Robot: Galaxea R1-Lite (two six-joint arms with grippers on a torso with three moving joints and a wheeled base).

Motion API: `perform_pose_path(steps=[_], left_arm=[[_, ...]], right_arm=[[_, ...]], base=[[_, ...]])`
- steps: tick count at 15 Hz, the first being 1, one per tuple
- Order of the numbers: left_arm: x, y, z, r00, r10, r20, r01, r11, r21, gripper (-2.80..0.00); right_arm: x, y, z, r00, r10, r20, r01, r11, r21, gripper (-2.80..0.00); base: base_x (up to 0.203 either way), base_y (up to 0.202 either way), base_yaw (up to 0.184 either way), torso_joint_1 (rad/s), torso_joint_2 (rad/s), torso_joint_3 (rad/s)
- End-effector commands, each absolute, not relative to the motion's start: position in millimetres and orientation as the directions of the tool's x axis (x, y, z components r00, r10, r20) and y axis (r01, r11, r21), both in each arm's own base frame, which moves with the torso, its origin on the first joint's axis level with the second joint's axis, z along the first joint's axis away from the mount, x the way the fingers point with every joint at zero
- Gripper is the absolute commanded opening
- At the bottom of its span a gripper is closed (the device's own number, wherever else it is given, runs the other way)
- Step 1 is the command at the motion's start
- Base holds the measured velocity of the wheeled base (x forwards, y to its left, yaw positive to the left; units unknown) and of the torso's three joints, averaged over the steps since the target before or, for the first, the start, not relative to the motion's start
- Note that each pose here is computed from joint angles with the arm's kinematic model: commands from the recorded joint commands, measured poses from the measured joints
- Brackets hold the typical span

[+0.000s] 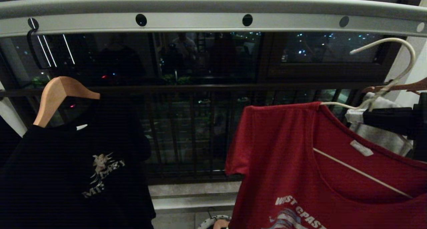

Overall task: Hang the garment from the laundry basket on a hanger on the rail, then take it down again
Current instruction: Take the clothes off the clothes rack

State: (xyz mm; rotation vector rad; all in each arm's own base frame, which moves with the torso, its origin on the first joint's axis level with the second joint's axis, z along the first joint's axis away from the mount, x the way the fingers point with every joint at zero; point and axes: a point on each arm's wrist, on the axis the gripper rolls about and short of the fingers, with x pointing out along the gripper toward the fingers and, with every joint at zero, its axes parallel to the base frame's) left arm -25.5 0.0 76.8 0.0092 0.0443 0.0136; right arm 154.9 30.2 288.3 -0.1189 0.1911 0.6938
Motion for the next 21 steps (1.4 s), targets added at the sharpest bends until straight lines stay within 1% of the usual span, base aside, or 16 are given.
perform_pose_path(steps=[1, 3, 6, 8, 11, 14, 17, 19, 21], left_arm=[[-25.7, 0.0, 76.7, 0.999, 0.015, -0.043, -0.015, 1.0, 0.01, -2.8], [-25.7, 0.0, 76.7, 0.999, 0.015, -0.043, -0.015, 1.0, 0.01, -2.8], [-25.7, 0.0, 76.7, 0.999, 0.014, -0.043, -0.013, 1.0, 0.01, -2.8], [-25.7, 0.0, 76.7, 0.999, 0.014, -0.043, -0.013, 1.0, 0.01, -2.8], [-25.7, 0.0, 76.7, 0.999, 0.015, -0.043, -0.015, 1.0, 0.01, -2.8], [-25.7, 0.0, 76.7, 0.999, 0.015, -0.043, -0.014, 1.0, 0.01, -2.8], [-25.7, 0.0, 76.7, 0.999, 0.014, -0.043, -0.014, 1.0, 0.01, -2.8], [-25.7, 0.0, 76.7, 0.999, 0.015, -0.043, -0.015, 1.0, 0.011, -2.8], [-25.7, 0.0, 76.7, 0.999, 0.017, -0.043, -0.016, 1.0, 0.01, -2.8]], right_arm=[[150.9, 33.3, 271.3, 0.714, 0.653, -0.253, -0.677, 0.736, -0.011, -2.8], [152.1, 35.9, 258.5, 0.638, 0.72, -0.274, -0.74, 0.671, 0.037, -2.8], [168.4, 47.9, 246.6, 0.56, 0.769, -0.308, -0.789, 0.608, 0.082, -2.8], [179.5, 58.5, 239.5, 0.527, 0.794, -0.304, -0.816, 0.572, 0.081, -2.8], [196.6, 69.8, 228.8, 0.496, 0.813, -0.306, -0.835, 0.543, 0.088, -2.8], [208.1, 87.8, 223.2, 0.436, 0.851, -0.292, -0.875, 0.476, 0.083, -2.8], [214.4, 100.2, 220.2, 0.407, 0.872, -0.271, -0.896, 0.439, 0.068, -2.8], [225.7, 104.9, 213.7, 0.404, 0.873, -0.273, -0.897, 0.436, 0.069, -2.8], [233.6, 109.8, 211.4, 0.384, 0.89, -0.245, -0.911, 0.409, 0.059, -2.8]], base=[[0.0, 0.0, 0.0, 0.0, 0.0, 0.0], [0.0, 0.0, 0.0, 0.0, 0.0, 0.0], [0.0, 0.0, 0.0, 0.0, 0.0, 0.0], [0.0, 0.0, 0.0, 0.0, 0.0, 0.0], [0.0, 0.0, 0.0, 0.0, 0.0, 0.0], [0.0, 0.0, 0.0, 0.0, 0.0, 0.0], [0.0, 0.0, 0.0, 0.0, 0.0, 0.0], [0.0, 0.0, 0.0, 0.0, 0.0, 0.0], [0.0, 0.0, 0.0, 0.0, 0.0, 0.0]])
